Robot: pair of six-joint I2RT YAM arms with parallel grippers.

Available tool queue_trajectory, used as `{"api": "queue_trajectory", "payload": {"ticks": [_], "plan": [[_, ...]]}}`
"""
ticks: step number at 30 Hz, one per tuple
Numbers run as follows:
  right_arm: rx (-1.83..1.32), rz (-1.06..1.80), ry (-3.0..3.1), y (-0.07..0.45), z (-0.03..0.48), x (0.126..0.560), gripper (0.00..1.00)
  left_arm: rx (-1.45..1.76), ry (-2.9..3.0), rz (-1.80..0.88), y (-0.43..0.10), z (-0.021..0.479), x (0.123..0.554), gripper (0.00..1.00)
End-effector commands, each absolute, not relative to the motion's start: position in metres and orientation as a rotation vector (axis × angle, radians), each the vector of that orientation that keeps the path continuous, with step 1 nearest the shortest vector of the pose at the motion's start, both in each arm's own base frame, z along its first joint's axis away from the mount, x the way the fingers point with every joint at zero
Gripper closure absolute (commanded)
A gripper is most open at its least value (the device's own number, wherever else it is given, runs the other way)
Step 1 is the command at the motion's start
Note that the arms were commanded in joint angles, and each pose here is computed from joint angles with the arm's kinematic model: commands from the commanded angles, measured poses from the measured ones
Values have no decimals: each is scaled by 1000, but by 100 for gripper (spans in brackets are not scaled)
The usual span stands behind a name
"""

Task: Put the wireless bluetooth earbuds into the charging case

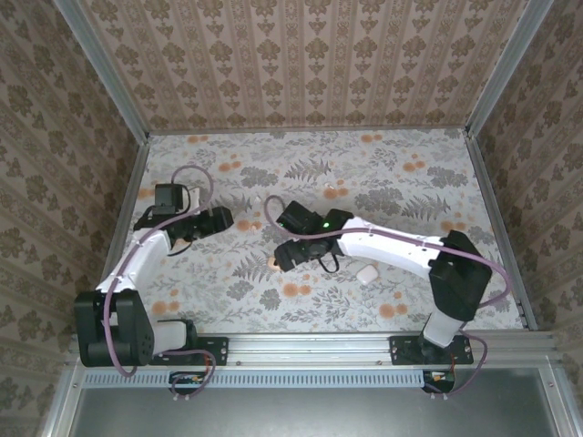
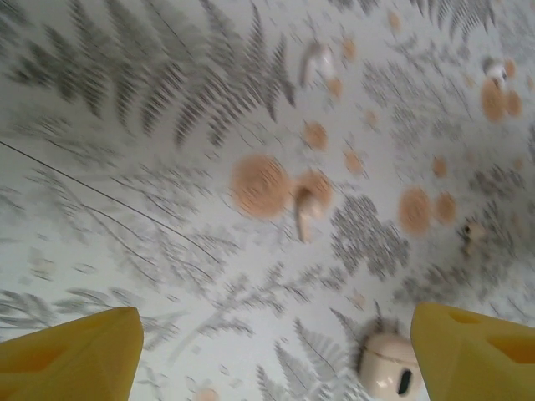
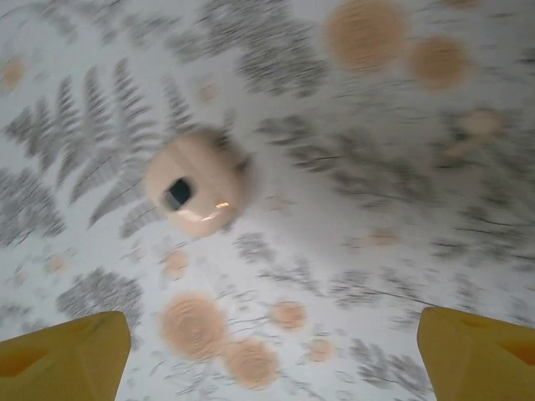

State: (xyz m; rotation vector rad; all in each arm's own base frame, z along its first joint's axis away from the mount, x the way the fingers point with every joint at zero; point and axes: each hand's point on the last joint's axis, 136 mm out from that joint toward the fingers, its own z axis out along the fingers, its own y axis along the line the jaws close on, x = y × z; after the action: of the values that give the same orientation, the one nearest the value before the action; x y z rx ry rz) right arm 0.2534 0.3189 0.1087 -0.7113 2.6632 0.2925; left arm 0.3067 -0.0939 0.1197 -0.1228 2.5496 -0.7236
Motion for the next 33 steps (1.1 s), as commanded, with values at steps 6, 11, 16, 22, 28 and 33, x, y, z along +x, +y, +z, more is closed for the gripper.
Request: {"api": "queue_trajectory", "payload": {"ticks": [6,11,16,22,28,33], "plan": [[-1285,295,2516,354,91,252,10,-83,2590,-1023,-130,123,282,21],[-1409,263,2433,364,70,262,14,-106,2586,-1076,-134,121,280,24],[-1489,322,2401,380,59,262,18,-107,2617,-1088,-135,116,274,27],[-1508,328,2440,377,34,268,19,-144,2627,-1086,-133,112,274,27],[-1527,342,2464,370,23,272,24,-163,2639,-1078,-131,110,276,27],[-1580,303,2456,365,14,273,35,-168,2648,-1084,-132,109,278,28]]}}
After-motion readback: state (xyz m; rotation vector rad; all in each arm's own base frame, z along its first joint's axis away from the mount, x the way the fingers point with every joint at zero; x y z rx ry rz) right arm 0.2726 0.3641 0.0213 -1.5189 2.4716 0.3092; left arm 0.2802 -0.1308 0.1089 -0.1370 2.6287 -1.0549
